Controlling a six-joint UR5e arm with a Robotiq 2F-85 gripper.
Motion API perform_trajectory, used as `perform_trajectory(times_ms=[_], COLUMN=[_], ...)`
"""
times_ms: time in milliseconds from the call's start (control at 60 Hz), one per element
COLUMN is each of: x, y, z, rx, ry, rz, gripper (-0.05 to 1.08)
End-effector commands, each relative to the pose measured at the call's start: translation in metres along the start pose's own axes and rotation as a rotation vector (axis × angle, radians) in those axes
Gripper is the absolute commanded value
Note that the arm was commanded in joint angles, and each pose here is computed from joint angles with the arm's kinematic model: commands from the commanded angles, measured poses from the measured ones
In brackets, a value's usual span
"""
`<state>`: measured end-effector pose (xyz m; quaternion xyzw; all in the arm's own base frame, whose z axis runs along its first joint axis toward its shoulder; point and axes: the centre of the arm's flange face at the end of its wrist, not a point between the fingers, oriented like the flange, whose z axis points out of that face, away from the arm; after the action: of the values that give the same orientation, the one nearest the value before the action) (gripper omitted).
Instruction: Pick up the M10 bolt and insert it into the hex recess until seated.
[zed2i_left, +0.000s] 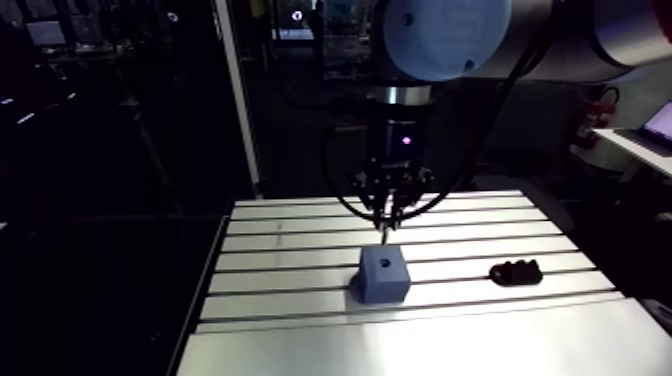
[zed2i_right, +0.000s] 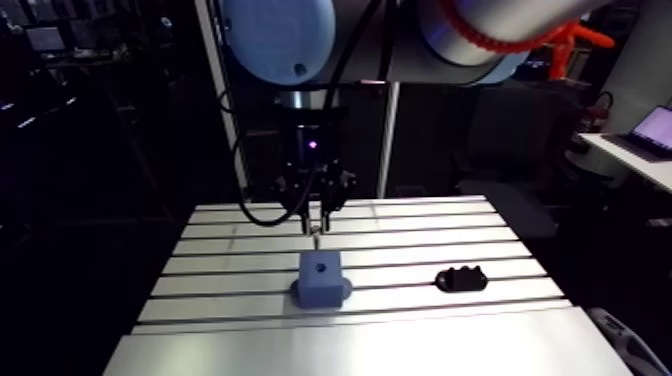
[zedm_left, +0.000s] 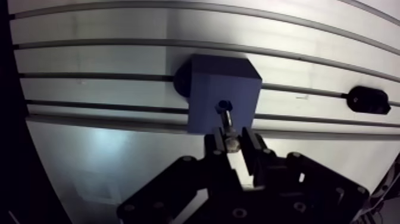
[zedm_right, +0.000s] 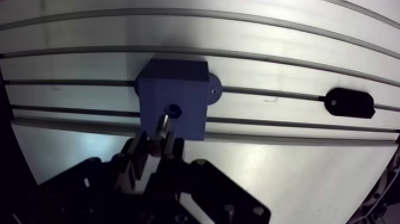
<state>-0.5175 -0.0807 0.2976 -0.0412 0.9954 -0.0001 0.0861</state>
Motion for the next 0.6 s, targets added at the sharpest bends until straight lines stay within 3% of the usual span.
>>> perform_trajectory(times_ms=[17, 600], x=[-0.0019, -0.0052], y=[-0.0002, 0.002], z=[0.0044, 0.0137], rx=[0.0, -0.002], ry=[-0.009, -0.029], rz=[0.0, 0.002], gripper=[0.74, 0.78])
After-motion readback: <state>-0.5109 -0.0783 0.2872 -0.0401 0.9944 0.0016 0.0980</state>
